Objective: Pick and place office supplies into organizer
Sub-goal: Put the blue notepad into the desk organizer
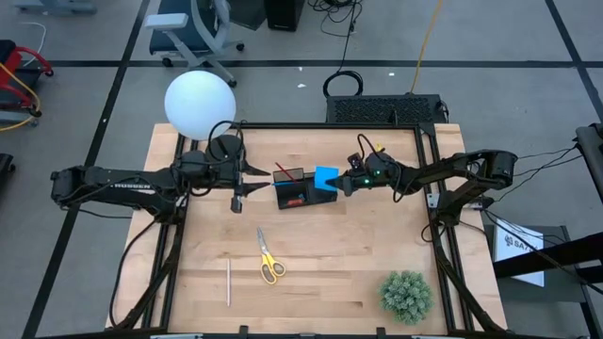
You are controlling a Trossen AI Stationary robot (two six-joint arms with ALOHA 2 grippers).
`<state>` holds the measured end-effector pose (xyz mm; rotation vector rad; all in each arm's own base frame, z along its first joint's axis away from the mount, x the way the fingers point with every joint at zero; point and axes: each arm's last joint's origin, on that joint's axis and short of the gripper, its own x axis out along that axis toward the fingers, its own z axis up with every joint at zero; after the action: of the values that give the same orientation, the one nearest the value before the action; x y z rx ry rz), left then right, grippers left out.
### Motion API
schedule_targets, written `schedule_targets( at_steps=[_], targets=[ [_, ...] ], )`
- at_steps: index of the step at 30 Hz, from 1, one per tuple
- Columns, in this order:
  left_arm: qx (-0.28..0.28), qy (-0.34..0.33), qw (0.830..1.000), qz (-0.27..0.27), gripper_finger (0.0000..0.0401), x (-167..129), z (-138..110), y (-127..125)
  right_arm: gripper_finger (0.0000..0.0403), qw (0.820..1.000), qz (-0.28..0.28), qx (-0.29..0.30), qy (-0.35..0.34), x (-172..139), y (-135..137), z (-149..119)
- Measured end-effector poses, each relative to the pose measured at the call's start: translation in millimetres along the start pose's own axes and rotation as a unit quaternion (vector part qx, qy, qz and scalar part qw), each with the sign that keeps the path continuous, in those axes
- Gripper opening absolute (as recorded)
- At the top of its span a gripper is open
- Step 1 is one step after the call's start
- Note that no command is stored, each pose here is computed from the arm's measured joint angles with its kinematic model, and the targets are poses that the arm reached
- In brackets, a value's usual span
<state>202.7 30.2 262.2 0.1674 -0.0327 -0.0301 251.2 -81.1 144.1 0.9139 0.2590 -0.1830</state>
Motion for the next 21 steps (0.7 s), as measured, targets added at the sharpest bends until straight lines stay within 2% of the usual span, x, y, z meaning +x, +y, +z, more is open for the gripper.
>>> schedule_targets(
  at_steps=[5, 16, 21],
  targets=[
    [-0.002, 0.001, 1.000, 0.005, 0.0124, 0, 0, 2, 0.0004, 1.000, -0.003, -0.007, -0.010, 4, 0, 2],
    [-0.006, 0.005, 1.000, 0.006, 0.0124, 0, -1, 3, 0.0004, 0.999, -0.005, 0.010, 0.046, 42, -17, -1],
    [-0.007, 0.009, 1.000, 0.005, 0.0124, 0, -2, 2, 0.0012, 0.998, -0.016, 0.020, 0.050, 43, -24, -2]
  ],
)
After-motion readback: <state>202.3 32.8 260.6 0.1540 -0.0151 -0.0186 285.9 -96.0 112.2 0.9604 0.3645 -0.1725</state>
